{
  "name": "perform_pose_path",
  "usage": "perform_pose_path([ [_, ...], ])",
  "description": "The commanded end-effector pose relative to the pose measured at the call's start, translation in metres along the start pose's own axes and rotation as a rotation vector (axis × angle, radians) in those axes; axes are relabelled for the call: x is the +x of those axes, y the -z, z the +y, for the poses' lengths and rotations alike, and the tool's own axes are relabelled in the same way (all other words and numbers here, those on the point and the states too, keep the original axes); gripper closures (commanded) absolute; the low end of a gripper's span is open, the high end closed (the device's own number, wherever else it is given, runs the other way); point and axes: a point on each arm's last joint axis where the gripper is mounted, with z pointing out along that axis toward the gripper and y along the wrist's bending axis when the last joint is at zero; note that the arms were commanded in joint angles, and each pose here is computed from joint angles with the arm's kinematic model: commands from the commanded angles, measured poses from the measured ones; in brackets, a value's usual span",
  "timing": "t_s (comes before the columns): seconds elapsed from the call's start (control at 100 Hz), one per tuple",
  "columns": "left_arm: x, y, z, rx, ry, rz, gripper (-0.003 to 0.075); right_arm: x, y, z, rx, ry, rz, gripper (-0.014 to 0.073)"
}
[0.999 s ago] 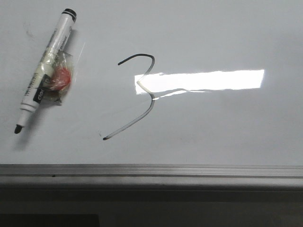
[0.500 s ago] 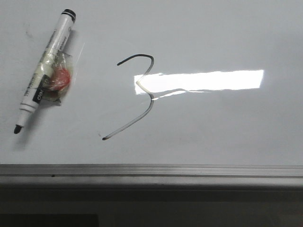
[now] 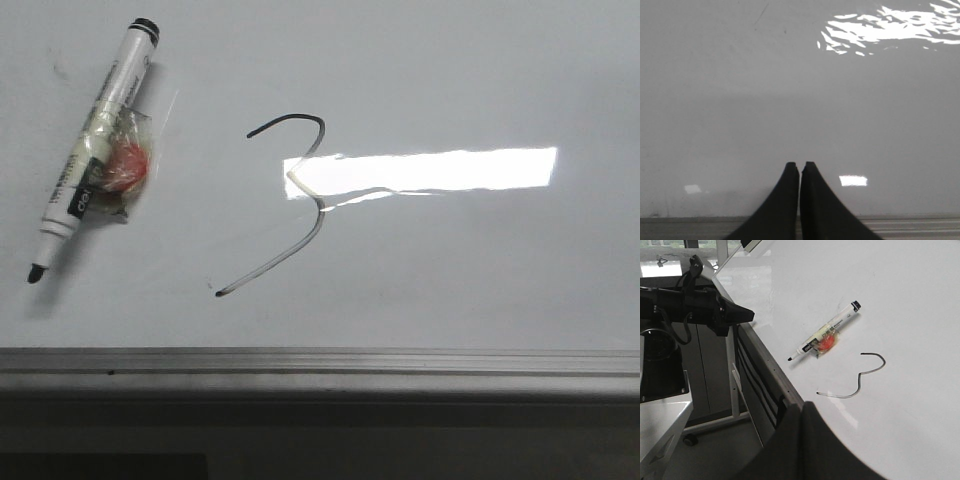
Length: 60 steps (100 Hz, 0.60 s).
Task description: Write number 3 on whiteboard
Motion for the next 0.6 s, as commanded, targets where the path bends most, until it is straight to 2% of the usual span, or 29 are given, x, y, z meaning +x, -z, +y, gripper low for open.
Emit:
perform_pose_path([
  [0.0,0.0053,-0.0019,-0.0002,-0.005,0.019,-0.039,0.0741,-0.0148,0.0016,-0.0018,0.014,0.016,-0.093,0.0659],
  [0.44,0.0053,-0.0019,-0.0002,-0.005,0.019,-0.039,0.0741,-0.0144,0.0011,-0.0021,0.018,0.016,-0.087,0.0659],
  [0.59,0.0053,-0.0019,-0.0002,-0.005,0.019,-0.039,0.0741,-0.0147,-0.0060,-0.0090,0.112,0.009,-0.068,0.0659],
])
